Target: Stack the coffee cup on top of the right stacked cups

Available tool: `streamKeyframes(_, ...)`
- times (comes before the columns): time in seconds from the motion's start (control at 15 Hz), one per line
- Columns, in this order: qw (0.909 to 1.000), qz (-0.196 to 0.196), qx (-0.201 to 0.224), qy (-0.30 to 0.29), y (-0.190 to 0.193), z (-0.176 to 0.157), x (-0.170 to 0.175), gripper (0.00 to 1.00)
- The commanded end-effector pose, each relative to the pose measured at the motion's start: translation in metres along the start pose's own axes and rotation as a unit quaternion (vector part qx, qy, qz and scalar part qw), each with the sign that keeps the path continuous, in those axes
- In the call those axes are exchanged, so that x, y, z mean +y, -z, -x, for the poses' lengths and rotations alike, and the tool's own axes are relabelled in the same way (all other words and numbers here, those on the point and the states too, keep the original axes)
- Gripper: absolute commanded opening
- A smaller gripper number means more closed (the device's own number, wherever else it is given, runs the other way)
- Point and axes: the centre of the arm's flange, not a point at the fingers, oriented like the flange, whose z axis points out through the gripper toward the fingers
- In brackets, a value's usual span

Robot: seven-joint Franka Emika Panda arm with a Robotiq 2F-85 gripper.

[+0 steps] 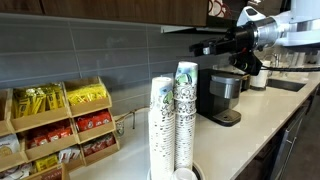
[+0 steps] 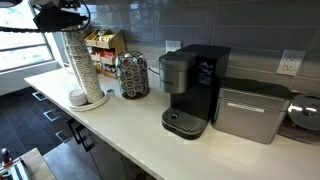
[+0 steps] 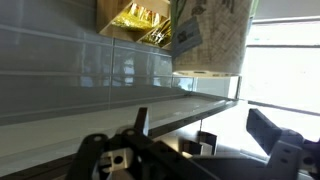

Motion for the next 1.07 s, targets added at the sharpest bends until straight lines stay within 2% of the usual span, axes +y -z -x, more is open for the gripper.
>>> streamKeyframes(0.0, 0.9989, 0.004, -0.047, 0.002, 0.009, -0.023, -0.005, 1.00)
streamKeyframes(0.27, 0.9950, 0.005, -0.099, 0.010, 0.005, -0.038, -0.005, 1.00)
streamKeyframes(0.8, 0.9847, 0.010, -0.173, 0.017, -0.010, -0.056, -0.007, 1.00)
streamKeyframes(1.0, 0.9786, 0.027, -0.204, 0.003, -0.007, -0.072, -0.009, 1.00)
